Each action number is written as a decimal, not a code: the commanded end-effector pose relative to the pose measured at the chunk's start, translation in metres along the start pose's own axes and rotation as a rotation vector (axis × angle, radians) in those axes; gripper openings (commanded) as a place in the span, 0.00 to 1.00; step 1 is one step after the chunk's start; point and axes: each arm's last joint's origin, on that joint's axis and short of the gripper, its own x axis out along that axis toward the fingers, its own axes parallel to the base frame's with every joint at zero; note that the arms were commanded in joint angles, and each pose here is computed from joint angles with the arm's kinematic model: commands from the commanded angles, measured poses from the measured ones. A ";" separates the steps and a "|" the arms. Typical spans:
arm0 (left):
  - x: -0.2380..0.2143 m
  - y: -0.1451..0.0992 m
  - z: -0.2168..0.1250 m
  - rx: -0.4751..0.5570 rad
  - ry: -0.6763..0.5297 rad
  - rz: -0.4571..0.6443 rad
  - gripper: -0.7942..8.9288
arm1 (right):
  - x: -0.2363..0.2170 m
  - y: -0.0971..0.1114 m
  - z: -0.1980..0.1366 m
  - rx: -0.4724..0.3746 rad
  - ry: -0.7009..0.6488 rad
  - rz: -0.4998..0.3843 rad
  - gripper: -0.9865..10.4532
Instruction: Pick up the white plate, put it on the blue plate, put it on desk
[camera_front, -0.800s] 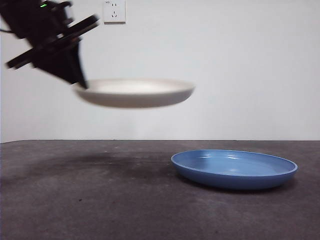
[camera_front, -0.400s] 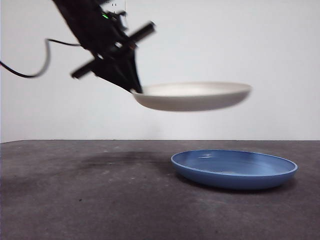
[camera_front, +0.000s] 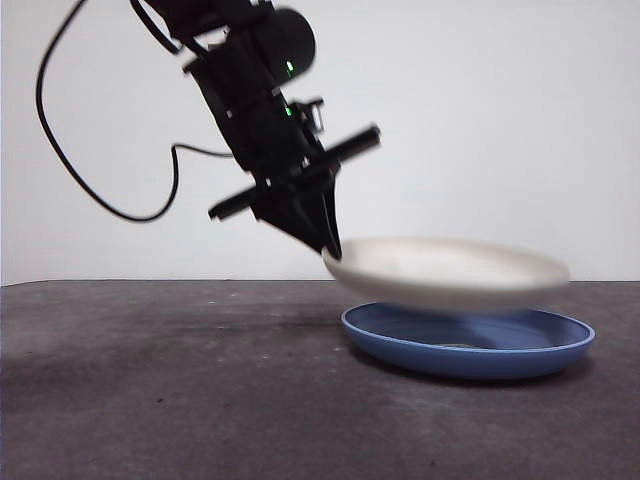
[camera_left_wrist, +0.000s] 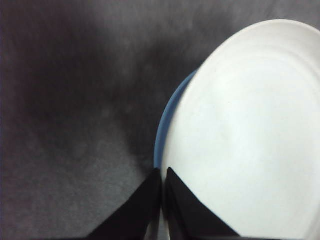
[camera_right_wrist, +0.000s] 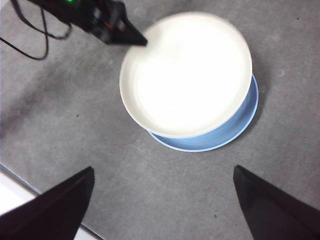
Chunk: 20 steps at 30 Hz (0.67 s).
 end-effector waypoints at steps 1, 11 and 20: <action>0.015 -0.006 0.001 0.009 0.001 0.001 0.09 | -0.005 0.002 0.004 0.006 -0.023 -0.001 0.48; 0.037 -0.013 -0.006 0.026 0.022 0.003 0.09 | -0.006 0.003 0.002 0.011 -0.019 -0.001 0.48; 0.044 -0.013 -0.009 0.028 0.040 0.006 0.09 | -0.006 0.003 0.001 0.014 -0.008 -0.001 0.48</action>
